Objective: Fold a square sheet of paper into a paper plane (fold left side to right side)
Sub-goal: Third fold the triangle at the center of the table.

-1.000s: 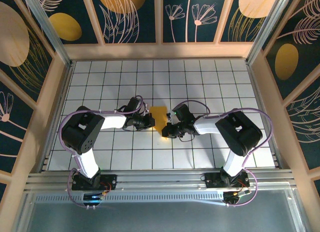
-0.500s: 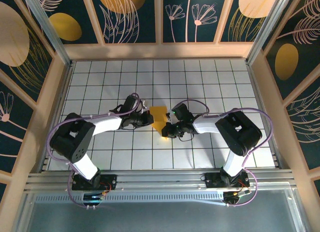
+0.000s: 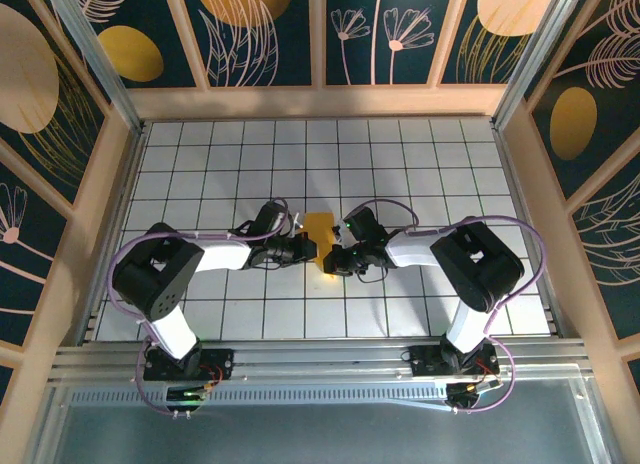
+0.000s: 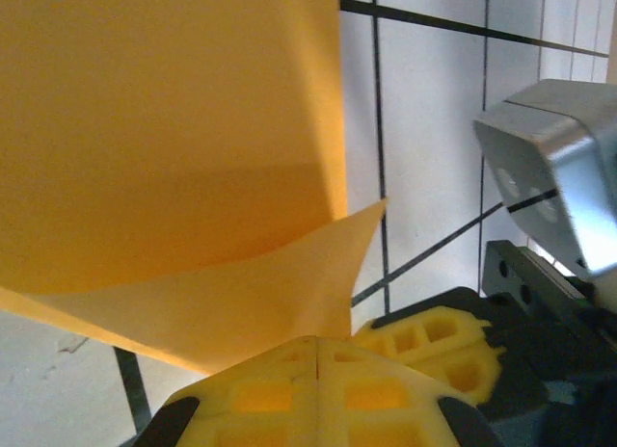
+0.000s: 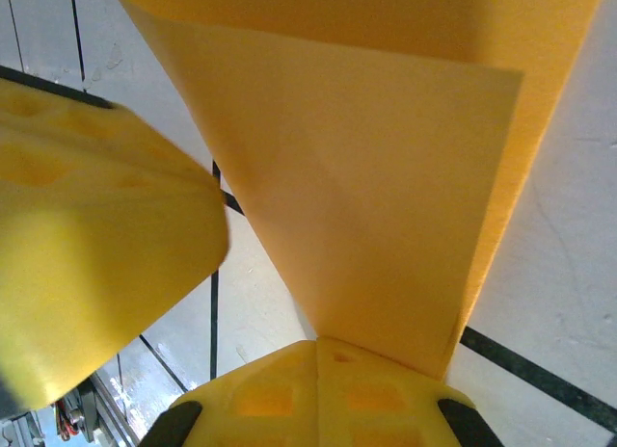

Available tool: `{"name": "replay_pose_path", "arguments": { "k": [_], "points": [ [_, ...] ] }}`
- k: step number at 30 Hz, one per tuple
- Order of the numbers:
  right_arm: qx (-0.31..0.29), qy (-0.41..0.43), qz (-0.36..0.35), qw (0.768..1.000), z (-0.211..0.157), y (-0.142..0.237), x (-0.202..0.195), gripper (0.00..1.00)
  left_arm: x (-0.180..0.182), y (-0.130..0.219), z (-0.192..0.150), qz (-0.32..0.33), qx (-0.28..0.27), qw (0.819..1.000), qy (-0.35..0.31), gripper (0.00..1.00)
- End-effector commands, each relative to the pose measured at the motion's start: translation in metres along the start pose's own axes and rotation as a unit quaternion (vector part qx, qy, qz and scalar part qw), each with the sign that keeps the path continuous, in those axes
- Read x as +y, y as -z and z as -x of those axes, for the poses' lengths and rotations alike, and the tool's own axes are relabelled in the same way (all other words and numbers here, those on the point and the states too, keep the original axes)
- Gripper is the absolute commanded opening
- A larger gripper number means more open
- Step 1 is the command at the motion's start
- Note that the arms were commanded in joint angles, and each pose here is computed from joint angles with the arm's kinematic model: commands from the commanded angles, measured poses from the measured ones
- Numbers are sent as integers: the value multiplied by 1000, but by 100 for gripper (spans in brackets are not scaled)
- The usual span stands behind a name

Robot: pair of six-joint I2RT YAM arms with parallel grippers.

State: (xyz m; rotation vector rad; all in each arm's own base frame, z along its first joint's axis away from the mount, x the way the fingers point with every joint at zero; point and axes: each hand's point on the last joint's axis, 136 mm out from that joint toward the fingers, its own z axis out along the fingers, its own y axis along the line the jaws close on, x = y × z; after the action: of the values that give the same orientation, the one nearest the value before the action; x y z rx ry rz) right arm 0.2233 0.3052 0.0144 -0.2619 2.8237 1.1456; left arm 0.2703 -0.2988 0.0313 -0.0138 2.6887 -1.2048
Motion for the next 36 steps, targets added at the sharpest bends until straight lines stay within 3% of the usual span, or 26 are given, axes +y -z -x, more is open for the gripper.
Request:
{"name": "replay_pose_path", "arguments": {
  "k": [1,23,36],
  "points": [
    [25,-47,-100,994,-25,-7,-56,0,-7,-6,6,-18,-2,1000,0,0],
    [39,-48,-128,990,-30,-4,-65,0,52,-15,10,109,-22,993,36,0],
    [44,-46,-126,990,-31,-5,-63,0,82,14,57,119,-78,989,30,0]
  ]
}}
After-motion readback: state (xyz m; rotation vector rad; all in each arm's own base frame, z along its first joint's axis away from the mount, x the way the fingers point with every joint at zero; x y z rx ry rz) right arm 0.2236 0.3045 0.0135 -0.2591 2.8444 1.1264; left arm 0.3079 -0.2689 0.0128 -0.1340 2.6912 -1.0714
